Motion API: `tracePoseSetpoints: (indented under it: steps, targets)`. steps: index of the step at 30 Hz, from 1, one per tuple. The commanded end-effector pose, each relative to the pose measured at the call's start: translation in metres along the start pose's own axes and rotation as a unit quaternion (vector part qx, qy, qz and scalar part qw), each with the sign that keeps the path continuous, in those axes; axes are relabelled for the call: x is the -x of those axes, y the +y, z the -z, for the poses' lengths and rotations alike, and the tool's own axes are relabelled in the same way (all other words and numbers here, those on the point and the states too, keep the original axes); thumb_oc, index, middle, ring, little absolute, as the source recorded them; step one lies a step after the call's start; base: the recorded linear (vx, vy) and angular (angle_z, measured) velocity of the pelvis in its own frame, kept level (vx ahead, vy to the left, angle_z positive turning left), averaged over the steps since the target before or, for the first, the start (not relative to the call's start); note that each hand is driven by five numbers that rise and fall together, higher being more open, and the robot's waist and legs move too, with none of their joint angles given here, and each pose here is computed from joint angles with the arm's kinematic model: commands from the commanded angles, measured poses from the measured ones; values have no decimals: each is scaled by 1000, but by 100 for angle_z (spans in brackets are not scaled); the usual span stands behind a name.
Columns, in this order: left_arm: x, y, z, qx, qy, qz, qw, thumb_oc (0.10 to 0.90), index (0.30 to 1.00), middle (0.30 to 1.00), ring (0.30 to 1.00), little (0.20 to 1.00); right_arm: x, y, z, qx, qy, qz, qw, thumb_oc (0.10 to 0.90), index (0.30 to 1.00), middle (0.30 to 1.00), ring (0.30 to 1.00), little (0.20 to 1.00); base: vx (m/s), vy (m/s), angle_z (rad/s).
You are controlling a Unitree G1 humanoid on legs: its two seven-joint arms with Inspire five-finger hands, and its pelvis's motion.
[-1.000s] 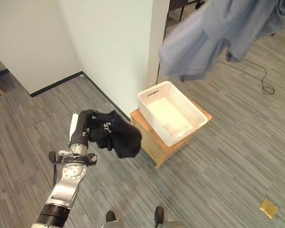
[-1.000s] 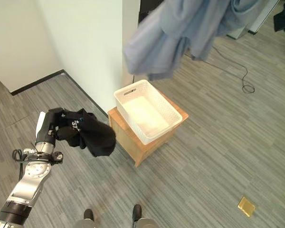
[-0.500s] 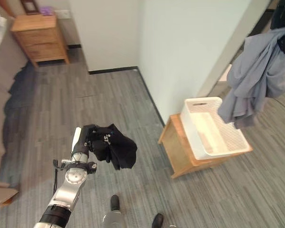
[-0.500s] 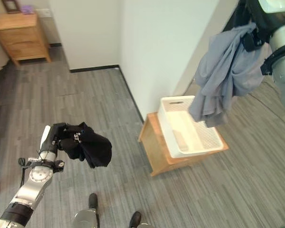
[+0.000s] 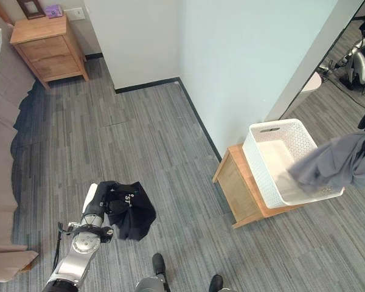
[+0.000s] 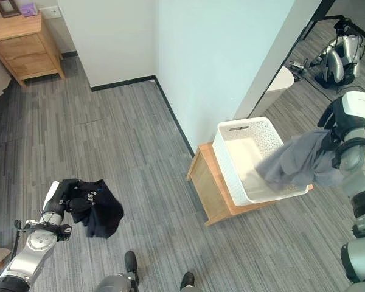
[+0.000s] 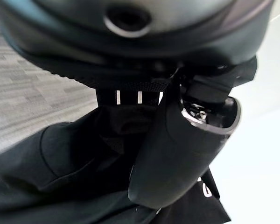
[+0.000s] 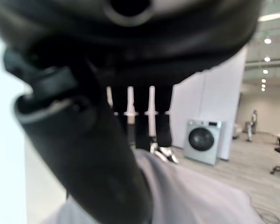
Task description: Pick up bed clothes into laundry basket.
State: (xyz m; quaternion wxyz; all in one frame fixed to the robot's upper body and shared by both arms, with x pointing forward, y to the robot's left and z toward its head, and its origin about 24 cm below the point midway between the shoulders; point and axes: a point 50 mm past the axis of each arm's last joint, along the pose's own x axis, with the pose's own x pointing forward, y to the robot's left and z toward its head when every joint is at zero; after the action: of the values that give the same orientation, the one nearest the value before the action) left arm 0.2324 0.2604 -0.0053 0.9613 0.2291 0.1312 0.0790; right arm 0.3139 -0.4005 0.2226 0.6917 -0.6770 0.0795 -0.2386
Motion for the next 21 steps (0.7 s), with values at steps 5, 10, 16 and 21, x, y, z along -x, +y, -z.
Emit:
tracePoseSetpoints:
  steps: [5,10,16,21]
  targets:
    - [-14,10,-71,17,-175,-22,984,400,300,300,300,300,-18,-88,-31,-55,-27,179,982,400,300,300,300,300,-30,-33,-2]
    - [-17,11,-75,20,-182,-30,983,400,300,300,300,300,-22,-86,-41,-59,-30,175,982,400,300,300,300,300,-67,-13,-3]
    - [-24,15,-95,34,-215,-47,975,400,300,300,300,300,-29,-70,-55,-58,-27,146,987,400,300,300,300,300,-131,11,-6]
    - [-32,12,-119,60,-251,-53,965,400,300,300,300,300,-37,-73,-64,-9,-15,133,991,400,300,300,300,300,-118,47,-18]
